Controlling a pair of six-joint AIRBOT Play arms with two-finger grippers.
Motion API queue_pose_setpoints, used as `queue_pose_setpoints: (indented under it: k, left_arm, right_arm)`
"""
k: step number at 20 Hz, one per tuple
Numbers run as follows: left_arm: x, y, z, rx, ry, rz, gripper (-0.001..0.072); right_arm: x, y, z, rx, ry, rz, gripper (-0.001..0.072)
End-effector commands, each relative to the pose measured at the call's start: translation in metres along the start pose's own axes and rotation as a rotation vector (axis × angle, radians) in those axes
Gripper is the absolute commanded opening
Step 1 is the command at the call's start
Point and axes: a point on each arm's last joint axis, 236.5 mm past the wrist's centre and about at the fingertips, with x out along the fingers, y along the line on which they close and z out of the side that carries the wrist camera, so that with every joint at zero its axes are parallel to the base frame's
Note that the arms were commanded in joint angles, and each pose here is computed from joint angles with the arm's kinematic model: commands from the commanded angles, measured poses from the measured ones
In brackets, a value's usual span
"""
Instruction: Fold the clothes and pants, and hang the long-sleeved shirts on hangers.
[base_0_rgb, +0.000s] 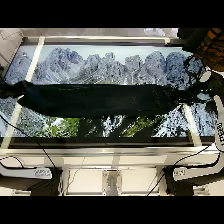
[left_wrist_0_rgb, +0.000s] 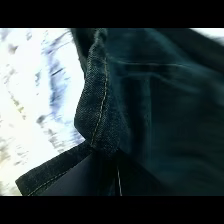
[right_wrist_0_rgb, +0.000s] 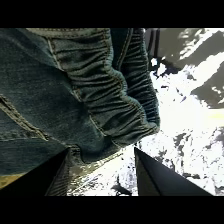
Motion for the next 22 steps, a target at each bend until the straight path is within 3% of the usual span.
queue_pose_setpoints:
  k: [1, 7, 12, 19, 20, 21, 22]
  left_arm:
    - [-0.047, -0.082, 0.007, 0.12, -0.088, -0.112, 0.0019]
    - [-0.065, -0.272, -0.047, 0.298, -0.031, -0.475, 0.0019]
    - [-0.029, -0.379, -0.111, 0.36, 0.053, -0.579, 0.0019]
    - [0.019, -0.446, -0.165, 0.325, 0.121, -0.657, 0.0033]
    - [0.019, -0.449, -0.165, 0.318, 0.116, -0.664, 0.0134]
    - [0.018, -0.451, -0.164, 0.312, 0.115, -0.669, 0.0309]
    - [0.017, -0.452, -0.164, 0.308, 0.117, -0.675, 0.0398]
  right_arm:
    - [0.0, -0.003, 0.005, -0.04, -0.019, -0.015, 0.0433]
    - [0.001, -0.007, 0.016, -0.077, -0.067, -0.03, 0.0433]
    - [0.0, -0.008, 0.022, -0.092, -0.092, -0.036, 0.0433]
    - [0.0, -0.009, 0.022, -0.124, -0.091, -0.04, 0.0433]
    - [0.0, -0.009, 0.022, -0.126, -0.09, -0.04, 0.0433]
    - [0.0, -0.009, 0.022, -0.126, -0.09, -0.04, 0.0433]
    - [0.0, -0.009, 0.022, -0.126, -0.09, -0.04, 0.0433]
